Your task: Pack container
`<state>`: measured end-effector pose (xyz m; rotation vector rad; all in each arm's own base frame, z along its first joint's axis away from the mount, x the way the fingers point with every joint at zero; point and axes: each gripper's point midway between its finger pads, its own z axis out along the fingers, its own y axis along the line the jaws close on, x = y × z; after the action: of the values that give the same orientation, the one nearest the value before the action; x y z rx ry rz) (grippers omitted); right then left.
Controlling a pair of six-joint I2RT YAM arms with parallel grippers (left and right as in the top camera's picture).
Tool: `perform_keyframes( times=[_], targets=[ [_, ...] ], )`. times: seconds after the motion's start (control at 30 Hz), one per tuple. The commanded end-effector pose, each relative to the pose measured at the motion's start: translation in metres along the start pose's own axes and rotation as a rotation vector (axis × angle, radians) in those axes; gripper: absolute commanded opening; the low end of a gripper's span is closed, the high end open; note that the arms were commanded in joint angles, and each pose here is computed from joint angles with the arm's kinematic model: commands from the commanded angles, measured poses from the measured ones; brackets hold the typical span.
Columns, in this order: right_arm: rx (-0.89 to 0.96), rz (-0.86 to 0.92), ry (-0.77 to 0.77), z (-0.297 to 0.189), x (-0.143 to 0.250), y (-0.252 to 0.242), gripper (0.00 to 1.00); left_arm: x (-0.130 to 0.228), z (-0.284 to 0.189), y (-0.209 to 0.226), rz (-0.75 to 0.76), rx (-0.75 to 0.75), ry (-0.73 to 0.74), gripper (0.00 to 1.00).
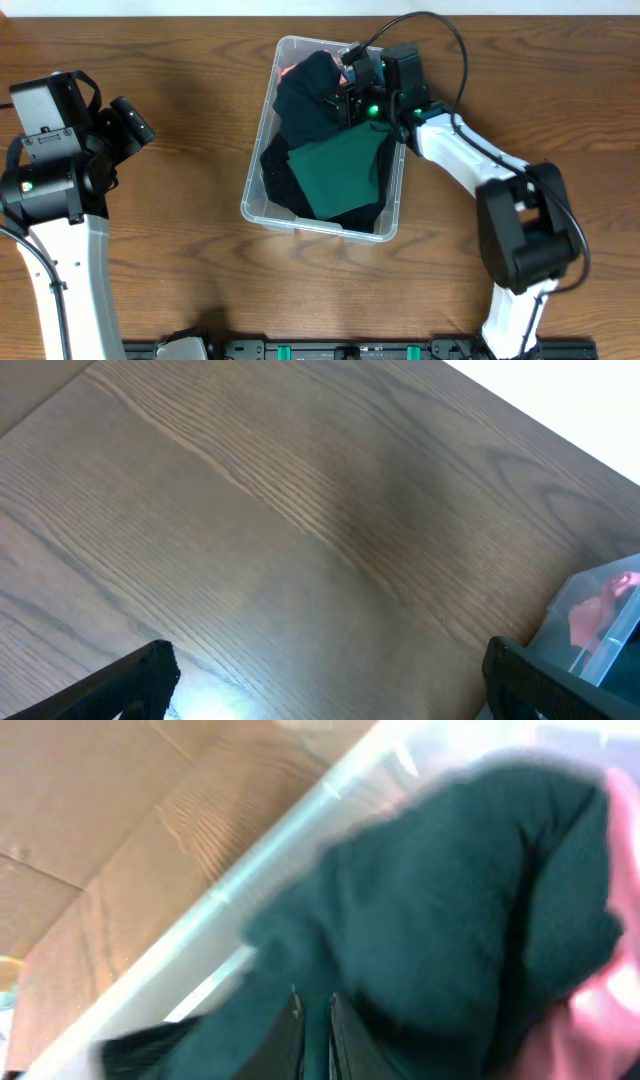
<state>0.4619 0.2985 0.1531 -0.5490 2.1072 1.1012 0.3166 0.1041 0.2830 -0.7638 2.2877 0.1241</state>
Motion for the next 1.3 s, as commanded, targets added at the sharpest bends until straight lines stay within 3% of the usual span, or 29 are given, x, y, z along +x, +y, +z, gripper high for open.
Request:
perform_keyframes(
  times=[0.0, 0.2, 0.37, 0.43, 0.5, 0.53, 0.73, 0.9, 1.27],
  targets=[
    [0.0, -0.089, -0.133, -0.051, -0.057, 0.036, 0.11, 0.001, 0.003, 0.003, 0.019, -0.017, 0.006, 0.98],
    [0.185, -0.251, -0.224, -0.124, -0.095, 0.046, 0.11, 0.001, 0.003, 0.003, 0.02, -0.017, 0.006, 0.98],
    [0.402, -0.409, -0.262, -0.187, -0.111, 0.056, 0.19, 0.001, 0.003, 0.003, 0.019, -0.017, 0.006, 0.98],
    [0.444, -0.449, -0.278, -0.206, -0.115, 0.067, 0.38, 0.001, 0.003, 0.003, 0.019, -0.017, 0.006, 0.98],
    [0.453, -0.465, -0.299, -0.223, -0.117, 0.081, 0.89, 0.001, 0.003, 0.003, 0.019, -0.017, 0.006, 0.98],
    [0.453, -0.47, -0.306, -0.229, -0.116, 0.088, 0.99, 0.001, 0.003, 0.003, 0.019, -0.017, 0.006, 0.98],
    [0.452, -0.479, -0.322, -0.255, -0.11, 0.113, 0.99, 0.001, 0.003, 0.003, 0.019, -0.017, 0.006, 0.98],
    [0.448, -0.41, -0.231, -0.264, -0.079, 0.12, 0.99, 0.001, 0.003, 0.003, 0.019, -0.017, 0.006, 0.98],
    [0.699, -0.298, -0.244, -0.314, -0.076, 0.069, 0.99, 0.001, 0.003, 0.003, 0.019, -0.017, 0.006, 0.98]
  ],
)
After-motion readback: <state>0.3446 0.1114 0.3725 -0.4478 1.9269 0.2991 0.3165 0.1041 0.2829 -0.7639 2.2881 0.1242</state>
